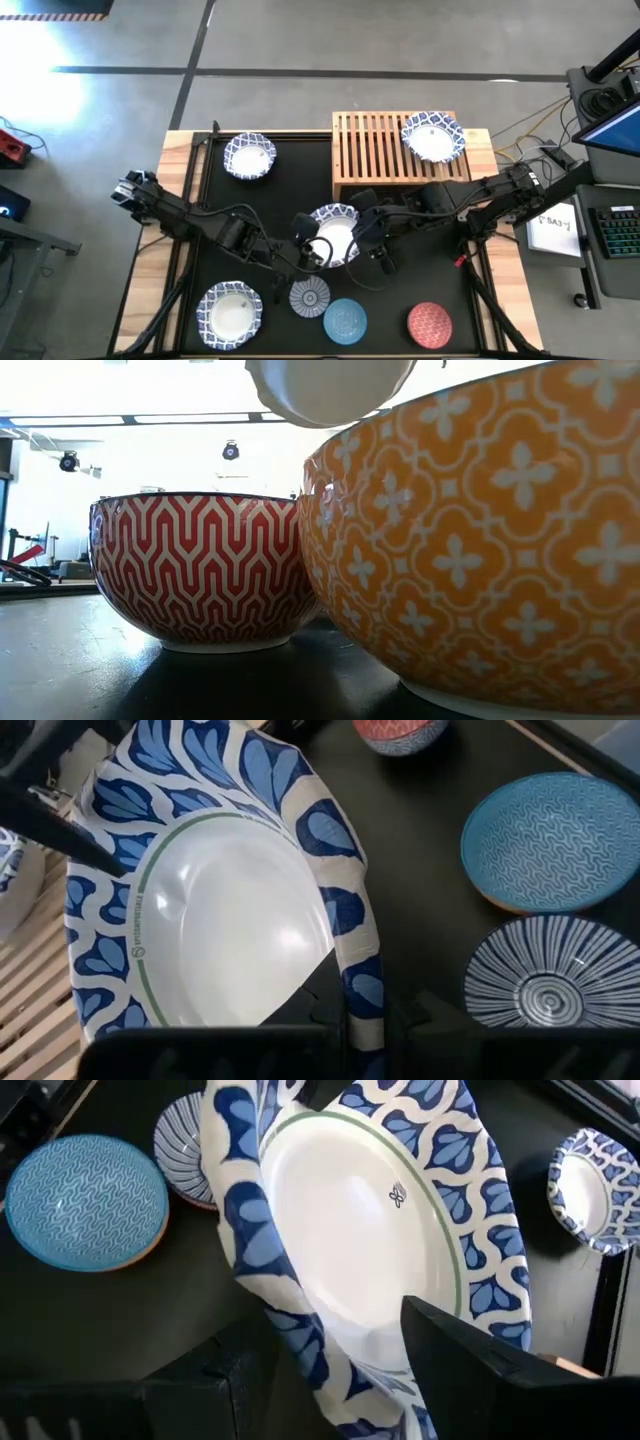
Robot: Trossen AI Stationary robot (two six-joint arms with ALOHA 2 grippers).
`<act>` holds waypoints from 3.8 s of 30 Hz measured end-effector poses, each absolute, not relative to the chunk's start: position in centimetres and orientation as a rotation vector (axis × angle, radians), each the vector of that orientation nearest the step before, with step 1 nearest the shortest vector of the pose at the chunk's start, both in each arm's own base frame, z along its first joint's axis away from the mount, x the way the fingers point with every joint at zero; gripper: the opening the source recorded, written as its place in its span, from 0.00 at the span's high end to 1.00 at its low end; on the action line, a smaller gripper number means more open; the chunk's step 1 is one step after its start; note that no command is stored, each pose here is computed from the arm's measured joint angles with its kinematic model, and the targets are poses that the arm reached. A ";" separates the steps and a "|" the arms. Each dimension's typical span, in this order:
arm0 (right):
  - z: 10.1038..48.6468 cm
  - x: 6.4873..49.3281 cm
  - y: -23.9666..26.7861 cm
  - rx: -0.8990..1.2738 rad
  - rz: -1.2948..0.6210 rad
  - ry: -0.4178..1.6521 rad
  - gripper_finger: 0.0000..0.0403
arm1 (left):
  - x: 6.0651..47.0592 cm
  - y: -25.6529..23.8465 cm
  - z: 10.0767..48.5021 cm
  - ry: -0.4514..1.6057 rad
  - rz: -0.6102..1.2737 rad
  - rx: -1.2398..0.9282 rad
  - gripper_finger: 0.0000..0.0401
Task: Place and stack bowls onto a shelf
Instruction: Stack the middle white bowl on top of the other white bowl on the shelf
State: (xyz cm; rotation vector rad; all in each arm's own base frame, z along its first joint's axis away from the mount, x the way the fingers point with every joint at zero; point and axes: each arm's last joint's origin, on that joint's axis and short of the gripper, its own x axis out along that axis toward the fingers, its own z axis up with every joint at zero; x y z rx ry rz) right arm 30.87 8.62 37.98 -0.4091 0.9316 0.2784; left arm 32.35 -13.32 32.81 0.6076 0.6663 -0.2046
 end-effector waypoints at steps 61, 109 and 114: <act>40.4 23.6 -0.9 -0.361 -0.523 1.221 0.98 | 33.4 -12.2 34.6 0.506 0.308 0.604 0.60; 34.6 22.9 -11.7 0.222 -1.003 1.407 0.98 | 32.0 -11.2 33.3 0.572 0.597 0.427 0.61; 34.4 22.8 -11.7 0.203 -0.991 1.425 0.98 | 31.9 -11.2 33.2 0.578 0.597 0.431 0.61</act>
